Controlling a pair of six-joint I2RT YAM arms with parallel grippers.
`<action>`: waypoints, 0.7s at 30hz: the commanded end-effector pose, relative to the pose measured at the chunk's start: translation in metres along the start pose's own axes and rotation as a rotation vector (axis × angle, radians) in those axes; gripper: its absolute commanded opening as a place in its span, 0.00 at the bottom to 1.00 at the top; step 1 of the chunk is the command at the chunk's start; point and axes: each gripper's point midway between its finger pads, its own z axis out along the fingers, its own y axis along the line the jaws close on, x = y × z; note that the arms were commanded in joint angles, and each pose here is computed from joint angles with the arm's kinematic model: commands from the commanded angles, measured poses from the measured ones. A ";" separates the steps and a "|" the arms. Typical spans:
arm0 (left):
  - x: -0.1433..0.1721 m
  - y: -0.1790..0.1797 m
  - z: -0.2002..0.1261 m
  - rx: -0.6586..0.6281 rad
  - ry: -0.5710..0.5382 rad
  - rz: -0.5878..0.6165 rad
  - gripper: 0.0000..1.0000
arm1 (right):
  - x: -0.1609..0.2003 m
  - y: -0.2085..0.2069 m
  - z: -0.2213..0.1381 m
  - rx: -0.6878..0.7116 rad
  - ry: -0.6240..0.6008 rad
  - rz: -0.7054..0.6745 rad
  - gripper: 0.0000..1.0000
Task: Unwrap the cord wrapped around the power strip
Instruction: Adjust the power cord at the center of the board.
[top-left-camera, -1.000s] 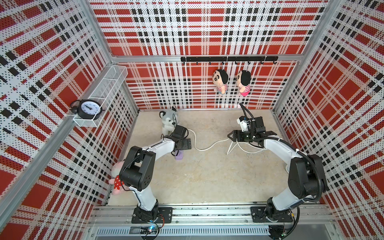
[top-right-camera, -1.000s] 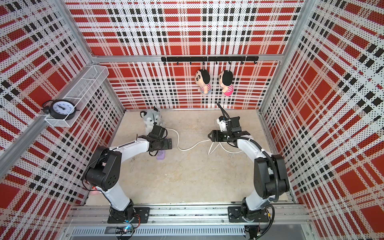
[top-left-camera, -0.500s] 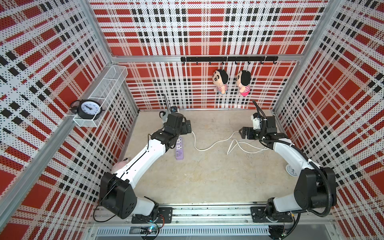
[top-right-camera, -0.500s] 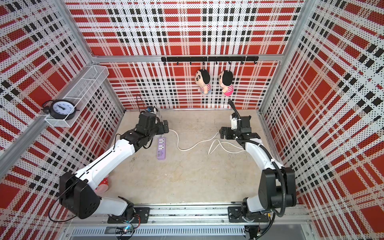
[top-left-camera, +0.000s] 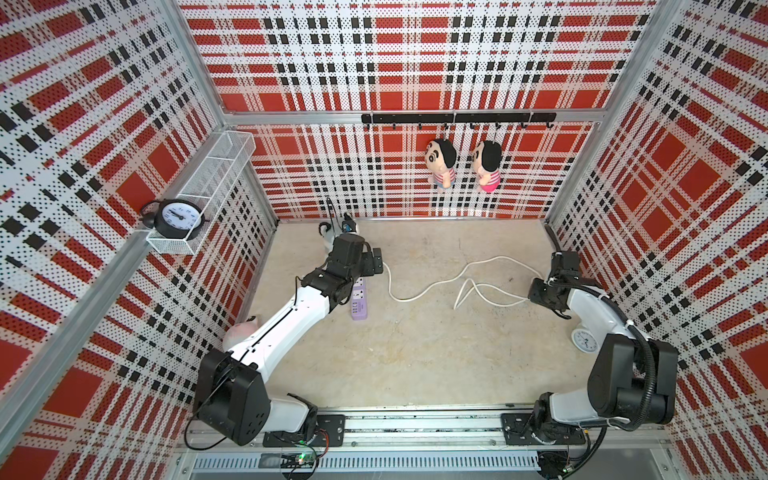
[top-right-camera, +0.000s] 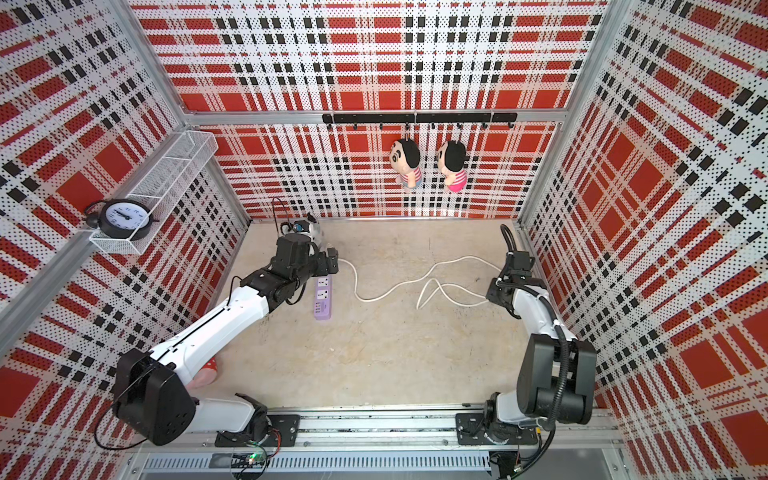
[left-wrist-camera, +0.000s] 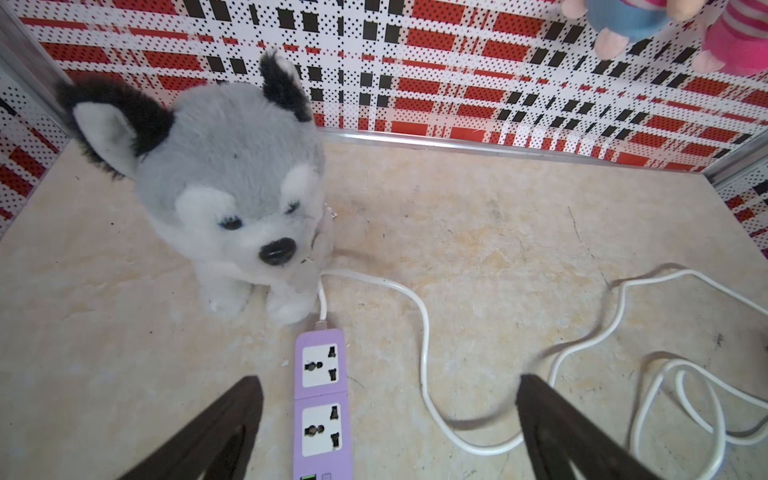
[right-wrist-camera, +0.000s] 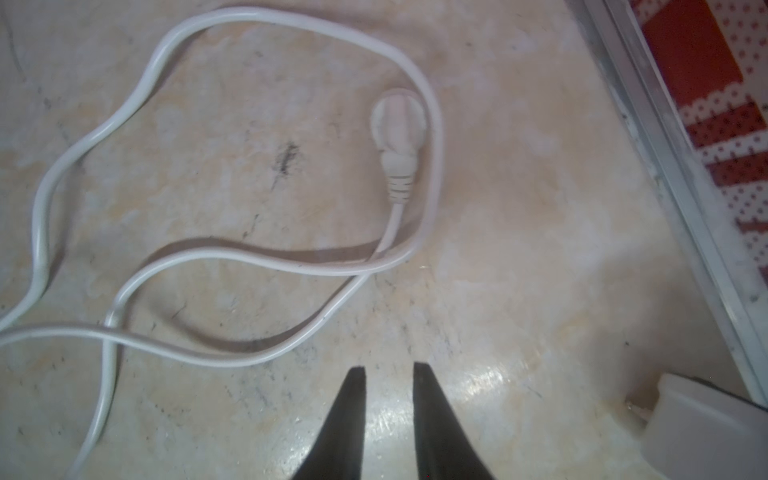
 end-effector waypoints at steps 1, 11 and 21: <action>0.001 -0.006 0.004 0.040 -0.015 0.022 0.98 | -0.003 -0.022 0.013 0.037 -0.014 0.084 0.23; 0.010 -0.002 0.007 0.046 -0.007 0.028 0.98 | -0.018 -0.015 0.055 -0.051 -0.029 0.180 0.48; 0.017 -0.004 0.010 0.065 0.000 0.013 0.98 | -0.024 -0.007 0.071 -0.076 -0.020 0.163 0.45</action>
